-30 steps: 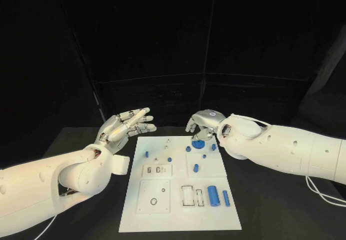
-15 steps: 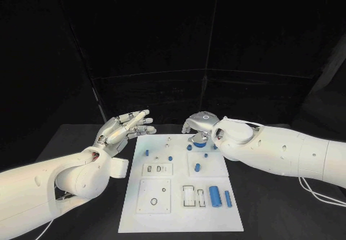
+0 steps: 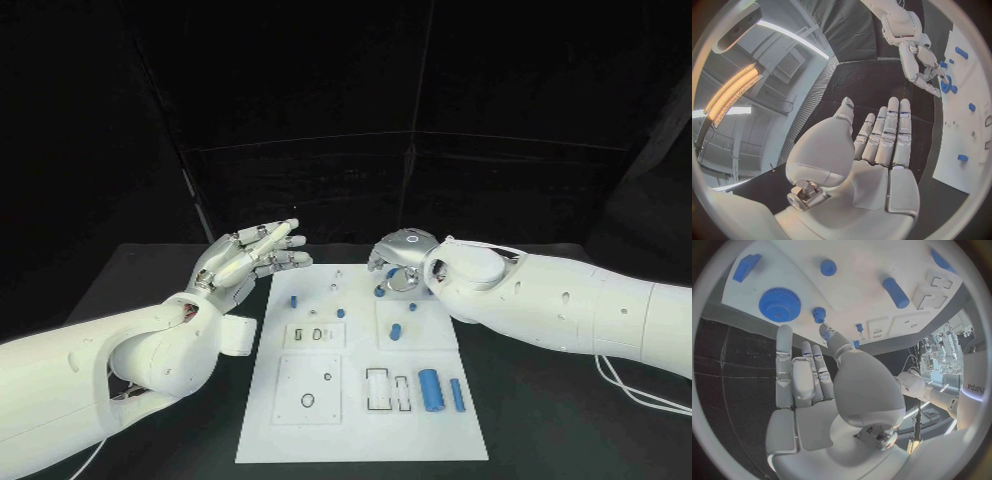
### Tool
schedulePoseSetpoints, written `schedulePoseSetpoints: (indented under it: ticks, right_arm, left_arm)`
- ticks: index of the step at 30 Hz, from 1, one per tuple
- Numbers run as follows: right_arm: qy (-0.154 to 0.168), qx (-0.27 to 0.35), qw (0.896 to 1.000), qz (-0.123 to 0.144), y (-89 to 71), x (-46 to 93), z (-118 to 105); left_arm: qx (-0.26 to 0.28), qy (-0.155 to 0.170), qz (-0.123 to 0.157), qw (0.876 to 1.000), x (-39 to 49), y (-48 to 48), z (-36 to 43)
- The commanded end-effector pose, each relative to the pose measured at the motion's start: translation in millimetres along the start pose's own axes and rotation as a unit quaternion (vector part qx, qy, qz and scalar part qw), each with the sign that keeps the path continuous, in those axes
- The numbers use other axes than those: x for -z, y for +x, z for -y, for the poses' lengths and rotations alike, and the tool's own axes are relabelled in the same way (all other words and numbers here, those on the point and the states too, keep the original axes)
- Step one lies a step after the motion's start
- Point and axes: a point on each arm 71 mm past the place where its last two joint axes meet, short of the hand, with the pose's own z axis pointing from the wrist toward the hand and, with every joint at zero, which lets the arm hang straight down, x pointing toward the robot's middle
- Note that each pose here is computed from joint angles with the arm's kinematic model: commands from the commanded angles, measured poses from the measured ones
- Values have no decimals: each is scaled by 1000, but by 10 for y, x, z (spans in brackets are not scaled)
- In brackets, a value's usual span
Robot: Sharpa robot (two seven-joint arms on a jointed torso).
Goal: Assemble the parts on the task board
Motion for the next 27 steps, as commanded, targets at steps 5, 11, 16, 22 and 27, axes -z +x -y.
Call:
schedulePoseSetpoints:
  ticks: [5,11,16,22,27]
  right_arm:
    - [3,-6,1000,-26,55,5,8]
    - [3,-14,999,-37,106,12,9]
    - [2,-21,999,-46,131,14,4]
    - [2,-24,998,-53,147,8,10]
    - [1,-27,998,-57,152,-6,7]
  left_arm:
    - [0,2,-7,1000,-6,8,13]
    - [-1,2,-6,1000,-9,4,11]
    - [-1,1,-5,1000,-12,-5,9]
    - [-2,0,-4,1000,-14,-8,7]
    - [-2,0,-4,1000,-15,-5,8]
